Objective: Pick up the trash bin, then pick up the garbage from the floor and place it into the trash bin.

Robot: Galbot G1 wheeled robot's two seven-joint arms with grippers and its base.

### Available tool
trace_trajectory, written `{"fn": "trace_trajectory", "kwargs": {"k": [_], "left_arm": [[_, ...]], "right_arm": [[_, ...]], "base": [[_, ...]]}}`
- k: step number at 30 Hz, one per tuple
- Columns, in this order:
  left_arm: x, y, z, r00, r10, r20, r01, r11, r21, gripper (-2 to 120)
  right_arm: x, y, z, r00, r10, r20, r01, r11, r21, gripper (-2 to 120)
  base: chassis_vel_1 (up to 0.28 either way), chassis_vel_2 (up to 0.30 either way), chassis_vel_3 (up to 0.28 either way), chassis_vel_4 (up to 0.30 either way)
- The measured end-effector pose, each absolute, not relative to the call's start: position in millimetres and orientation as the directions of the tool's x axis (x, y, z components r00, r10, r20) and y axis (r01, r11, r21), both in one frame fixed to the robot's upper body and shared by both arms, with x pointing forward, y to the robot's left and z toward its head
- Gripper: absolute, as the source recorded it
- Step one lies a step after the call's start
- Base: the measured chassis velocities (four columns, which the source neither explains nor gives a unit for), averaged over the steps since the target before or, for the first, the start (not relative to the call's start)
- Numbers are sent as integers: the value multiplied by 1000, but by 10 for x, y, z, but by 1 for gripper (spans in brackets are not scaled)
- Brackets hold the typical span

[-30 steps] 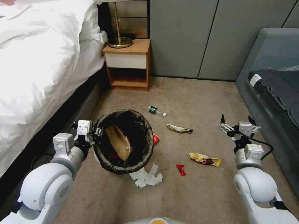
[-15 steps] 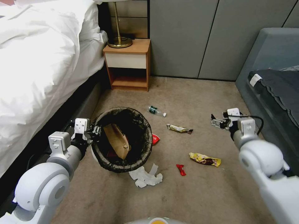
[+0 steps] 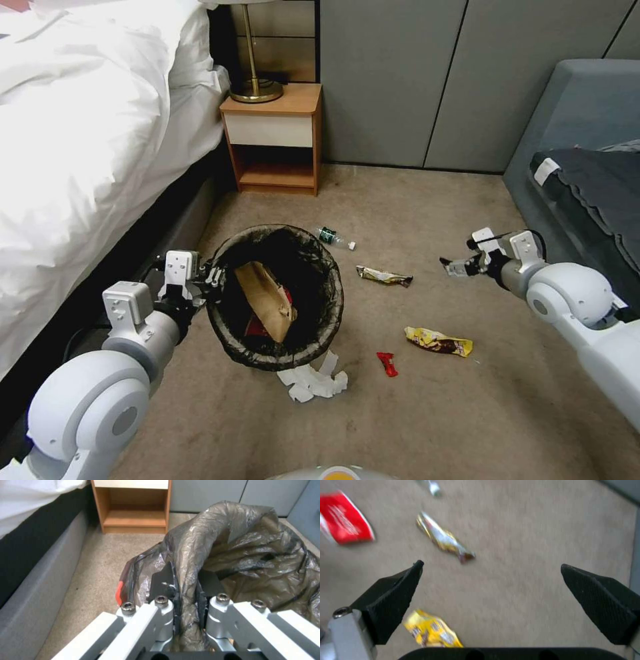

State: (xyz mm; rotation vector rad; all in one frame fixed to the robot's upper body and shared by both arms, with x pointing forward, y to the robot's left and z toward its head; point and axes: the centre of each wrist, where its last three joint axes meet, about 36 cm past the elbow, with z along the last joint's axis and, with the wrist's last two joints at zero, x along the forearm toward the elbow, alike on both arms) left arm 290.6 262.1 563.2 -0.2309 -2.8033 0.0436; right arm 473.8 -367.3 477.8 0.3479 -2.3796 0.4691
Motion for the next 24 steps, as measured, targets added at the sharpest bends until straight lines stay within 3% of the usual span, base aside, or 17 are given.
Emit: {"fn": "trace_trajectory", "kwargs": {"k": [11,24], "left_arm": [[2891,2605,5611,-932,166,323,158,986,-53,6],[2858,2590,5582,-930,162,330,156,987,-46,6]], "right_arm": [[4762,-3584,4099,-626,-96,774,-439,864,-248,100],[4685,-3357,3670,-559,-78,826,-509,818,-268,100]], "base": [[0,0,0,0],[0,0,0,0]]}}
